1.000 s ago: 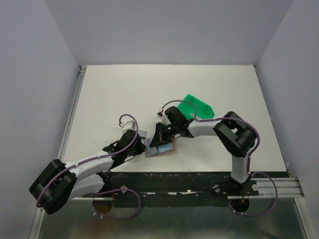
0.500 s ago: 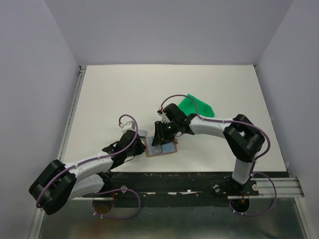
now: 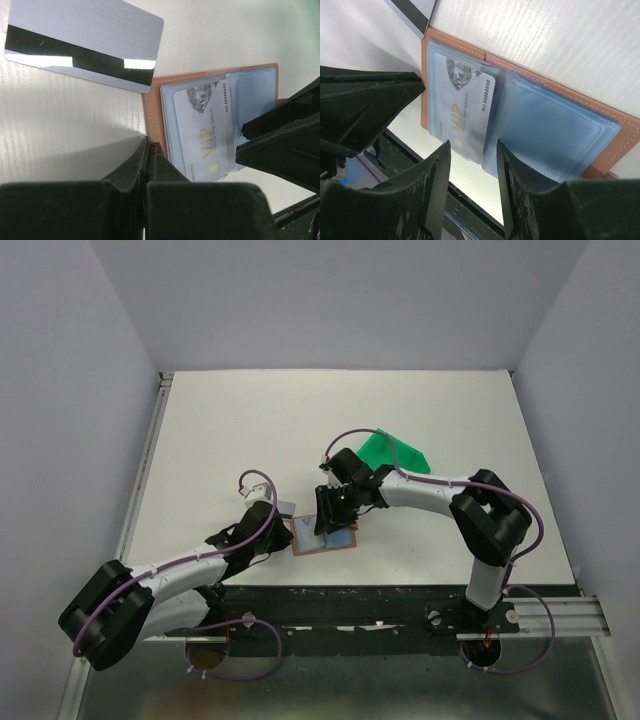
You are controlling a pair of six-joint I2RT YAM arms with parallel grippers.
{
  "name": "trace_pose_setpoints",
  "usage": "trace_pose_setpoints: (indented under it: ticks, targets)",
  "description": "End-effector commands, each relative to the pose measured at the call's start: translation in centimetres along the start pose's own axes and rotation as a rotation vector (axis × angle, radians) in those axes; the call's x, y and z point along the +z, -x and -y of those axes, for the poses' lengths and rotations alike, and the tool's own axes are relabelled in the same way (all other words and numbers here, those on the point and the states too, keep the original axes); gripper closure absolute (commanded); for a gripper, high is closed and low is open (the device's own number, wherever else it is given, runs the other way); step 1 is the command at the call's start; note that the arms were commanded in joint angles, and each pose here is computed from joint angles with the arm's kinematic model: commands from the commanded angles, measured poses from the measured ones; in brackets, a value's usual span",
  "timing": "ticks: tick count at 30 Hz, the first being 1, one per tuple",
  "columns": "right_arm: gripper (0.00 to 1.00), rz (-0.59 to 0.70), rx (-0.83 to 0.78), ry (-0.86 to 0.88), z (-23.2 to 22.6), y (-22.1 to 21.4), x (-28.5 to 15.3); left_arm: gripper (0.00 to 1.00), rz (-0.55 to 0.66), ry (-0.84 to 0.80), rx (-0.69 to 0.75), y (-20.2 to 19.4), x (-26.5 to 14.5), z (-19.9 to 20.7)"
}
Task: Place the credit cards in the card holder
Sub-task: Insert the credit card into the card holder.
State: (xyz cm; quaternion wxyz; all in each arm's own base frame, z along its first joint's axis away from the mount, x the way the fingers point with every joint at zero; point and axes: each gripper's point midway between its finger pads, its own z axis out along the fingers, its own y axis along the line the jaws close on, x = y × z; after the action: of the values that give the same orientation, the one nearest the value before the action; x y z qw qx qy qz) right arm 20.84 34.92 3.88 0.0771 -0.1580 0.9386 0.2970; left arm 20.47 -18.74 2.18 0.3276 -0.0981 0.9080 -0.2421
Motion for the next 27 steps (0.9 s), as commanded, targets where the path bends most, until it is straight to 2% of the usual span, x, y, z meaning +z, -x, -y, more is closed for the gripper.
trace_pose_setpoints:
  ticks: [1, 17, 27]
  targets:
    - [0.50, 0.002, -0.028, -0.010, -0.3, 0.6, 0.2, 1.00, -0.114, 0.087, 0.030, -3.1, -0.3, -2.9]
    - [0.52, -0.051, -0.012, 0.004, -1.0, 0.0, 1.9, 1.00, -0.117, 0.075, 0.028, -3.1, -0.2, -2.6]
    - [0.52, -0.072, -0.016, 0.162, -4.2, 0.0, 2.3, 1.00, -0.126, 0.069, 0.020, -3.3, -0.2, -2.5]
